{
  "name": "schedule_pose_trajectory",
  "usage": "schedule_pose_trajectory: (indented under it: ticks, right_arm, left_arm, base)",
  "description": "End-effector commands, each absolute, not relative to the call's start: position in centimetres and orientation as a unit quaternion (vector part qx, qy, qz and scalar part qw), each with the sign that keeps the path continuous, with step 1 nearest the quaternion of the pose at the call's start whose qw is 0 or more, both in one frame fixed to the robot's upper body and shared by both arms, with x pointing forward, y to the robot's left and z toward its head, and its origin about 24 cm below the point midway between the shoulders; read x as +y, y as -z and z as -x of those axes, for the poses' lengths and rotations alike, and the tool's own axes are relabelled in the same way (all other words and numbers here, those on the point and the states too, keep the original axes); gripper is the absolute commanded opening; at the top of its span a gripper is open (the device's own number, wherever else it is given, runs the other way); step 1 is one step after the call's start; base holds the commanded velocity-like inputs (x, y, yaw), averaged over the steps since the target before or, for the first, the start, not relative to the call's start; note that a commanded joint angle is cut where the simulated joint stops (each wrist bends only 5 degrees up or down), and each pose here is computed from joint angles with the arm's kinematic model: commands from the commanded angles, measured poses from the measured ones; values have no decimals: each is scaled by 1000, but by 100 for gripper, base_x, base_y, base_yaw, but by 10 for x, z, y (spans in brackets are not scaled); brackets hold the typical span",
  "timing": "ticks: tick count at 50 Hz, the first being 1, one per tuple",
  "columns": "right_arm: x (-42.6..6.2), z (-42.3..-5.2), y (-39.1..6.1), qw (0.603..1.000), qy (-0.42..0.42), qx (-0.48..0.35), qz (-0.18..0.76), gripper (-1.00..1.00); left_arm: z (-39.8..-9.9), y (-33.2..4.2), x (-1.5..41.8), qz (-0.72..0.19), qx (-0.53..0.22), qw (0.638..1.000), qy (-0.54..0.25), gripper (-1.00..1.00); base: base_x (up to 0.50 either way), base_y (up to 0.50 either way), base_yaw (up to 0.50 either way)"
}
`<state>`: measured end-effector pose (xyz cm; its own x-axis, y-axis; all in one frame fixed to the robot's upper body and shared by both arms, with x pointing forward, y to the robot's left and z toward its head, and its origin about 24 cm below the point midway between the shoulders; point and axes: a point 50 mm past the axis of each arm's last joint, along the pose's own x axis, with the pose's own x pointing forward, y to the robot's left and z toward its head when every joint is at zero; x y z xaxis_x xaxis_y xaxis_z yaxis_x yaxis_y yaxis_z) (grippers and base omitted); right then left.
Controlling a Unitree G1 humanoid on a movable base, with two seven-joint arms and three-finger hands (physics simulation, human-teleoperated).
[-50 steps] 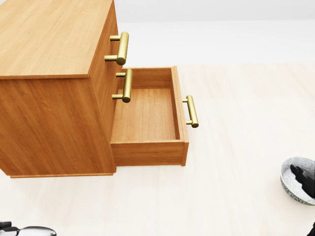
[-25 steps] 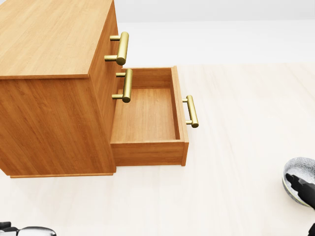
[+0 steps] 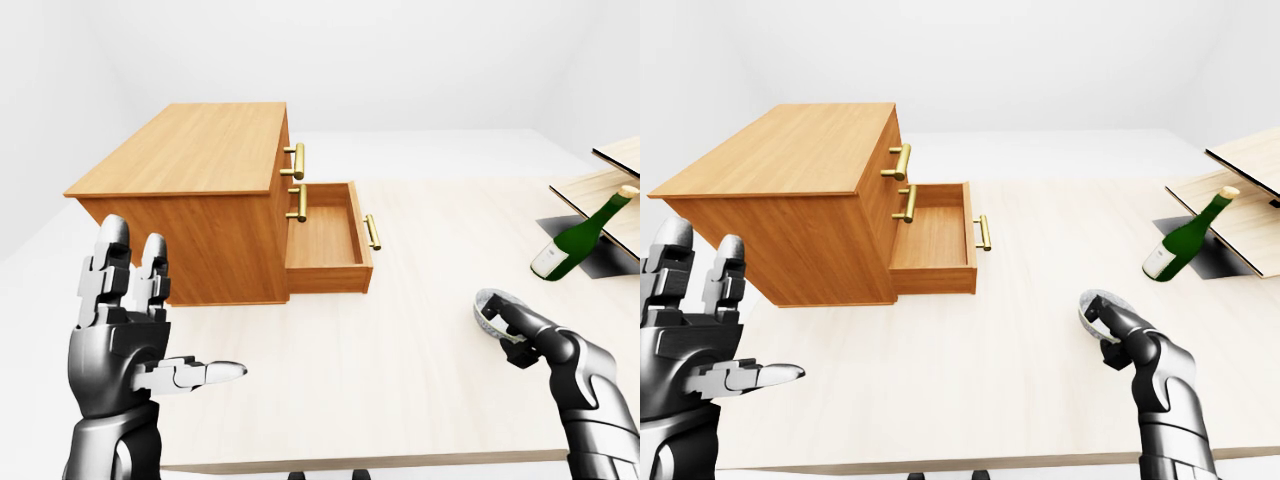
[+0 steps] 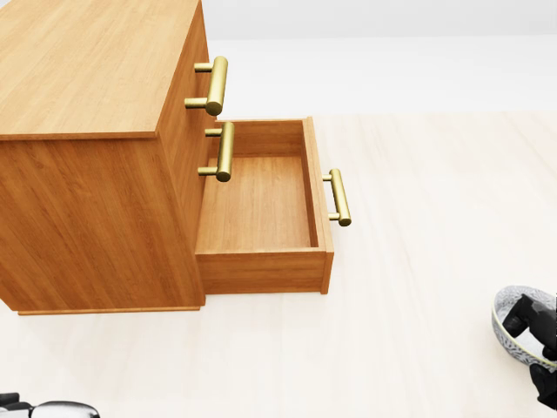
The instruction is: Put the bowl on top of the cabinet.
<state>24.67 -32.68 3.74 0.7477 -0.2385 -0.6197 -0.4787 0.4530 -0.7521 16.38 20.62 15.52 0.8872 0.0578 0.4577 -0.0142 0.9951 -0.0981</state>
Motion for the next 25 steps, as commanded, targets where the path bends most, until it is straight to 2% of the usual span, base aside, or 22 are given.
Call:
schedule_pose_trajectory:
  ticks: [1, 5, 6, 9, 15, 18, 25]
  right_arm:
    - [-306, -231, -17, 790, -128, 355, 484, -100]
    - [-302, -241, -41, 792, -106, 312, 514, -100]
    - [-295, -245, -59, 794, -93, 274, 534, -100]
    - [-284, -248, -85, 785, -69, 227, 573, -100]
    - [-259, -257, -133, 757, -20, 138, 639, -100]
    - [-237, -253, -156, 725, 8, 91, 683, -100]
    - [-217, -248, -171, 705, 53, 65, 704, -100]
  left_arm:
    - [-164, -156, 207, 46, -239, 970, -20, 100]
    - [-163, -156, 207, 46, -239, 970, -20, 100]
    - [-163, -156, 207, 46, -240, 969, -20, 100]
    - [-164, -156, 207, 46, -239, 970, -19, 100]
    - [-165, -153, 205, 46, -232, 972, -17, 100]
    - [-165, -153, 205, 46, -232, 971, -18, 100]
    - [-163, -154, 205, 46, -233, 971, -17, 100]
  base:
    - [0, 0, 0]
    - [0, 0, 0]
    - [0, 0, 0]
    - [0, 0, 0]
    - [0, 0, 0]
    - [0, 0, 0]
    - [0, 0, 0]
